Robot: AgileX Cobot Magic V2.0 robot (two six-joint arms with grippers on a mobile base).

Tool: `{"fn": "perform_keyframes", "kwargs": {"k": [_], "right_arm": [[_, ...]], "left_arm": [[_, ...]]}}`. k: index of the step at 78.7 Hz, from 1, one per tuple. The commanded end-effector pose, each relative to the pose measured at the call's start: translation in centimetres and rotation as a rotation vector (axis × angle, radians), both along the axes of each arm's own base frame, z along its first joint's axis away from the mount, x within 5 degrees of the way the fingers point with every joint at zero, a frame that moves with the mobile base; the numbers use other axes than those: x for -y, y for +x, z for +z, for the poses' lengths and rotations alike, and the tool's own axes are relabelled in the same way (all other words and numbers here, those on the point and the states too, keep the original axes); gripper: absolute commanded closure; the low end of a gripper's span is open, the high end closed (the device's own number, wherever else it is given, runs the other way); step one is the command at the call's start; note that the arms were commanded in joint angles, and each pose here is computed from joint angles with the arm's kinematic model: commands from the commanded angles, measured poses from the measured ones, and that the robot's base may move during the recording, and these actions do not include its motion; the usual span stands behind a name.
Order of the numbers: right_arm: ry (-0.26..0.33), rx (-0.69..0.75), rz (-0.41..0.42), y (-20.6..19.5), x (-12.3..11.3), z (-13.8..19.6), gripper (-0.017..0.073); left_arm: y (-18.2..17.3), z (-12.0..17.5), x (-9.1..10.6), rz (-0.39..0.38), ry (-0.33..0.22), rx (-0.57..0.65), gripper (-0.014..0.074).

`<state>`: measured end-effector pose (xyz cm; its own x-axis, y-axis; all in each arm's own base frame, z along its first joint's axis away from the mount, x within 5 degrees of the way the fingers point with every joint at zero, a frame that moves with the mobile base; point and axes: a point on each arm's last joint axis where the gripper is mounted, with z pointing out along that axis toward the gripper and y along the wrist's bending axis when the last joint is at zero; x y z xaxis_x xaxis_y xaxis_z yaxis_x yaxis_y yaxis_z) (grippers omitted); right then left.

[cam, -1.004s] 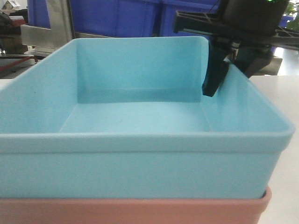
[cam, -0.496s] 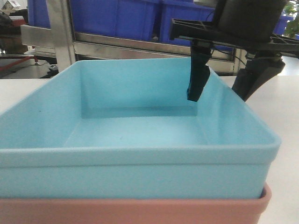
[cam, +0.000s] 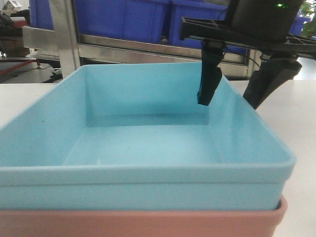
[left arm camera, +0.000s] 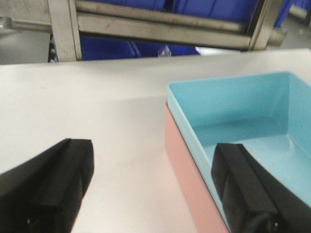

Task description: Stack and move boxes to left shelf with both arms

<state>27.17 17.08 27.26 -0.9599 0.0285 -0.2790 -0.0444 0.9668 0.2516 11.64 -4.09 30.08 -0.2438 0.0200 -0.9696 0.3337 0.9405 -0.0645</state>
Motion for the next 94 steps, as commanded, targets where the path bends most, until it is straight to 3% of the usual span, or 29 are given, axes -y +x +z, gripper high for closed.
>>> {"fn": "perform_keyframes", "kwargs": {"k": [1, 22, 37, 42, 52, 68, 94], "right_arm": [[0.056, 0.101, 0.008, -0.1, 0.1, 2.7, 0.0104], [0.041, 0.11, 0.012, -0.1, 0.2, 2.7, 0.0104], [0.027, 0.117, 0.017, 0.0, 0.3, 2.6, 0.0104], [0.025, 0.114, 0.017, 0.0, 0.3, 2.6, 0.0104], [0.02, 0.104, 0.018, -0.1, 0.3, 2.6, 0.0104], [0.019, 0.104, 0.018, -0.1, 0.3, 2.6, 0.0104], [-0.007, 0.061, 0.022, -0.2, 0.4, 2.1, 0.0104]], "left_arm": [[1.3, 2.5, 0.3, 0.011, -0.009, 0.047, 0.0197], [6.4, 4.5, 2.7, -0.052, 0.024, -0.124, 0.0197], [9.8, 4.4, 6.8, -0.172, 0.055, -0.187, 0.0197], [10.9, 4.1, 8.0, -0.183, 0.032, -0.238, 0.0197], [12.7, 3.3, 9.1, -0.132, -0.02, -0.407, 0.0197], [15.0, 2.7, 9.5, 0.027, -0.022, -0.599, 0.0198], [15.0, 0.0, 13.0, 0.156, 0.156, -0.861, 0.0198]]}}
